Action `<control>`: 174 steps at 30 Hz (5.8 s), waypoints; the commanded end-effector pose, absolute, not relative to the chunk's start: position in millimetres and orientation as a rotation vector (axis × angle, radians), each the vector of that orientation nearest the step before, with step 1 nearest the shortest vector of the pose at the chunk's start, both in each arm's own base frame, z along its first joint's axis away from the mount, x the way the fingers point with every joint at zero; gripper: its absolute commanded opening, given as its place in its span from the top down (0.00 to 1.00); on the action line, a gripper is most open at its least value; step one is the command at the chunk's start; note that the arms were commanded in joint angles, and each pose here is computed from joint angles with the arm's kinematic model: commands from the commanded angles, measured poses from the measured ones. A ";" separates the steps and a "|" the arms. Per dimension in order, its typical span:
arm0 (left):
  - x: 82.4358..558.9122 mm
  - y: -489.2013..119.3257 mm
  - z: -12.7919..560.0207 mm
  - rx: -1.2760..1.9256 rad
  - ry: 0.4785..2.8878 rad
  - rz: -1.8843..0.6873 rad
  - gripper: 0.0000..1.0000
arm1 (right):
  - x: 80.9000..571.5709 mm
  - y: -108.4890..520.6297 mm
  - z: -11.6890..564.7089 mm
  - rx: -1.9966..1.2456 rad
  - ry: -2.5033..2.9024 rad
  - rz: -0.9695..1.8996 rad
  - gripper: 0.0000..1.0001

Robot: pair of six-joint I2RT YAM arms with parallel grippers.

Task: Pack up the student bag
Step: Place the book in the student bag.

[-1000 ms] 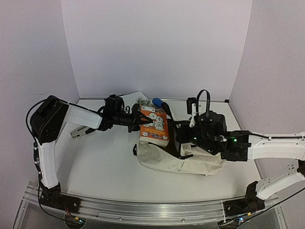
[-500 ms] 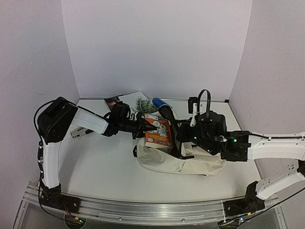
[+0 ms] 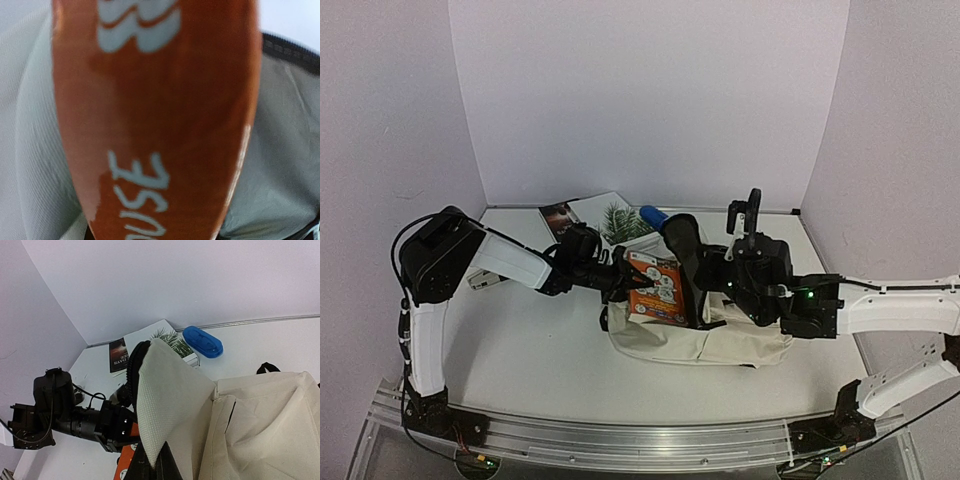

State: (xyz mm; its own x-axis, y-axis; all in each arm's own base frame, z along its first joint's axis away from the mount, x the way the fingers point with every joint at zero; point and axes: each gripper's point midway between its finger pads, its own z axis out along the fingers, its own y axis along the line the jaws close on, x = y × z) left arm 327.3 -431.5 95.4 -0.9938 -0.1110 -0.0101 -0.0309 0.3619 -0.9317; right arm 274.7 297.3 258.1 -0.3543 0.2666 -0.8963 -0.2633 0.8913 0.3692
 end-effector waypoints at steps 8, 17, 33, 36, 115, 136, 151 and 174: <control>298.8 -443.5 155.4 0.052 2.379 -1.798 1.00 | 297.4 285.7 290.9 0.264 1.758 0.463 1.00; 308.6 -455.2 119.4 -0.057 2.502 -1.784 1.00 | 298.9 304.8 289.7 0.204 1.787 0.498 1.00; 332.0 -452.8 106.1 0.046 2.568 -1.460 0.60 | 298.7 311.1 290.7 0.167 1.795 0.508 1.00; 334.4 -441.0 113.1 0.078 2.564 -1.345 0.49 | 298.5 311.2 290.5 0.159 1.796 0.502 1.00; 312.0 -436.9 89.1 0.182 2.684 -1.087 0.58 | 297.0 319.0 288.5 0.113 1.812 0.521 1.00; 320.1 -430.5 126.4 0.279 2.561 -0.906 0.57 | 297.7 321.8 283.6 0.105 1.822 0.516 1.00; 309.0 -413.3 90.5 0.305 2.687 -0.770 0.69 | 297.4 321.6 282.9 0.107 1.823 0.520 1.00; 304.0 -416.0 53.1 0.348 2.781 -0.718 0.86 | 298.1 323.5 284.3 0.104 1.822 0.520 1.00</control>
State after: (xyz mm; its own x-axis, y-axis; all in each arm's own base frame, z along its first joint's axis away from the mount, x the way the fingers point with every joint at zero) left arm 298.7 -409.0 42.8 -0.9475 0.1724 -0.2693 0.2785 0.8587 -0.4301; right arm 294.5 319.1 253.3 -0.3637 0.2434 -0.8992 -0.1830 0.9278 0.3252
